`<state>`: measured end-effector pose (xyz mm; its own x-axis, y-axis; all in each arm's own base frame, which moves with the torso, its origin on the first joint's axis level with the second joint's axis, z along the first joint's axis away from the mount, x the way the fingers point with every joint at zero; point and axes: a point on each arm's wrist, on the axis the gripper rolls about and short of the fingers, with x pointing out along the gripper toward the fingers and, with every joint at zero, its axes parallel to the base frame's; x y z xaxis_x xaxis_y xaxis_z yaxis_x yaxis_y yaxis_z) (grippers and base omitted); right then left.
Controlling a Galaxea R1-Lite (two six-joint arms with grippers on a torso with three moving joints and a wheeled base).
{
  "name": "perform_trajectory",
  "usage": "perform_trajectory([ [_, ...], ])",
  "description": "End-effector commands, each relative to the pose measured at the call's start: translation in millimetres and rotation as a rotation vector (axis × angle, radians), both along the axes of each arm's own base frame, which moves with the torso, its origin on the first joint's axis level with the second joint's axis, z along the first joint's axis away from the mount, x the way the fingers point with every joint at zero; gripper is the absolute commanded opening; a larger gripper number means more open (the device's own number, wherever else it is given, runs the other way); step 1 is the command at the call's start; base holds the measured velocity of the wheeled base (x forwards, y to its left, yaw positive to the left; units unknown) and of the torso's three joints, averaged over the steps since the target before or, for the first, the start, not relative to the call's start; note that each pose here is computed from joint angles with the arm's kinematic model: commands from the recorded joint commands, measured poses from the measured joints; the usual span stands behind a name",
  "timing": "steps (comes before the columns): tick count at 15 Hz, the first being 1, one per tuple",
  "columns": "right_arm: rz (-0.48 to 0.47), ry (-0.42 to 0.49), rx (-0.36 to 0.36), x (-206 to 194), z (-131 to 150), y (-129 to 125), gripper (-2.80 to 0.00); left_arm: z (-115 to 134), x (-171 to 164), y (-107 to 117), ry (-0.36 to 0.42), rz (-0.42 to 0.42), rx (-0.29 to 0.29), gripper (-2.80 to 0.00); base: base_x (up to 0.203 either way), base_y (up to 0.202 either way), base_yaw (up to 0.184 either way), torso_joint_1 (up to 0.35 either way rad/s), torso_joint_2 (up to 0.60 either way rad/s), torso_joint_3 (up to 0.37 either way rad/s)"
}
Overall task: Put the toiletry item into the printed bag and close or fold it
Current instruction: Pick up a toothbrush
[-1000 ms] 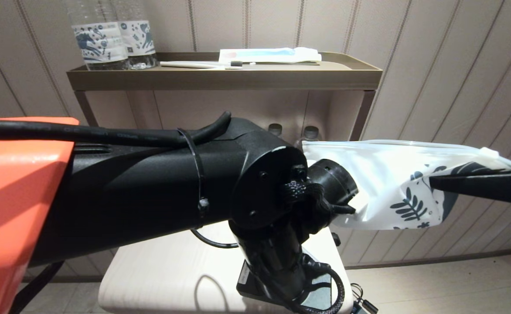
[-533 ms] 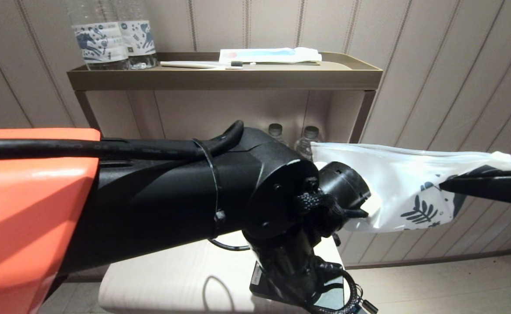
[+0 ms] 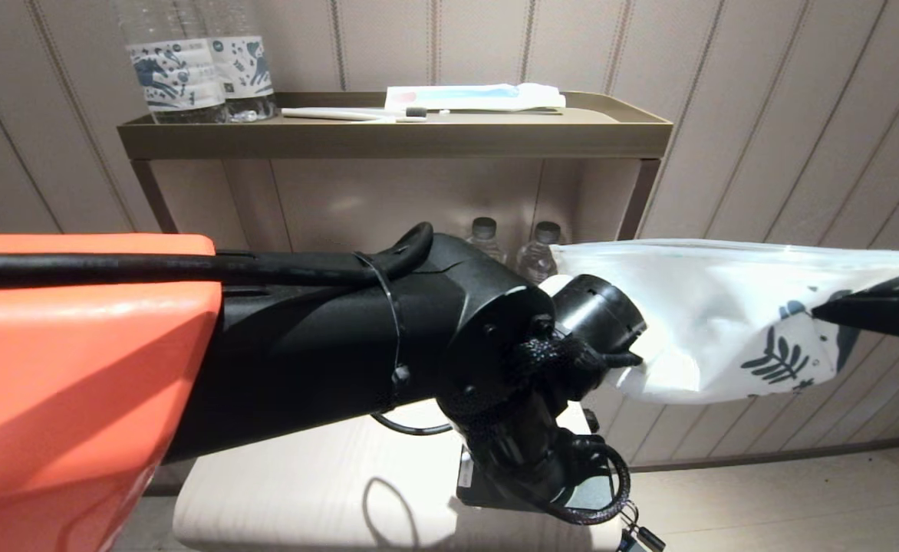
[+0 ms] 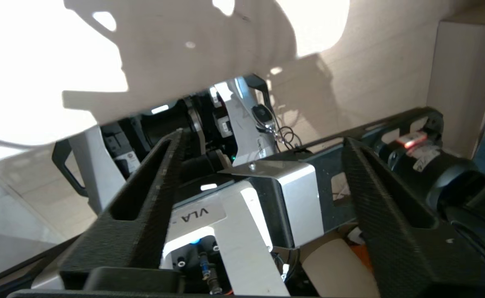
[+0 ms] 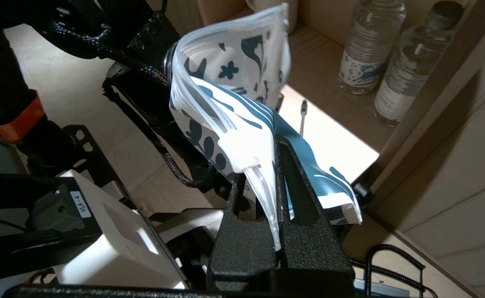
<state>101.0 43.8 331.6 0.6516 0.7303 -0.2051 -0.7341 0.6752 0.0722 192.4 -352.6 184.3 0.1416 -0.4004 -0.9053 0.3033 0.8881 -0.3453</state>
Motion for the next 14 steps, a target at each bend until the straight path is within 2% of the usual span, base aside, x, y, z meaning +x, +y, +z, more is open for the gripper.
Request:
perform_trajectory([
  [1, -0.035, -0.017, 0.004, -3.6, 2.0, -5.3, -2.8, 0.3, 2.2, 7.2, 0.016, 0.02, 0.023, 0.0, 0.0, 0.0, 0.0, 0.0, 0.0, 0.0],
  [3, -0.061, -0.034, 0.008, -9.0, 3.1, -9.6, -2.8, -1.3, 10.4, 16.6, 0.038, 0.05, 0.055, 0.0, 0.0, 0.0, 0.0, 0.0, 0.0, 0.0],
  [7, -0.07, -0.059, 0.016, -19.3, 5.1, -12.6, -2.8, 5.0, 25.1, 33.6, 0.046, 0.121, 0.045, 0.0, 0.0, 0.0, 0.0, 0.0, 0.0, 0.0],
  [14, -0.106, -0.105, 0.029, -30.6, 11.3, -17.9, -2.8, -10.2, 33.8, 24.2, 0.065, 0.148, 0.061, 0.0, 0.0, 0.0, 0.0, 0.0, 0.0, 0.0],
])
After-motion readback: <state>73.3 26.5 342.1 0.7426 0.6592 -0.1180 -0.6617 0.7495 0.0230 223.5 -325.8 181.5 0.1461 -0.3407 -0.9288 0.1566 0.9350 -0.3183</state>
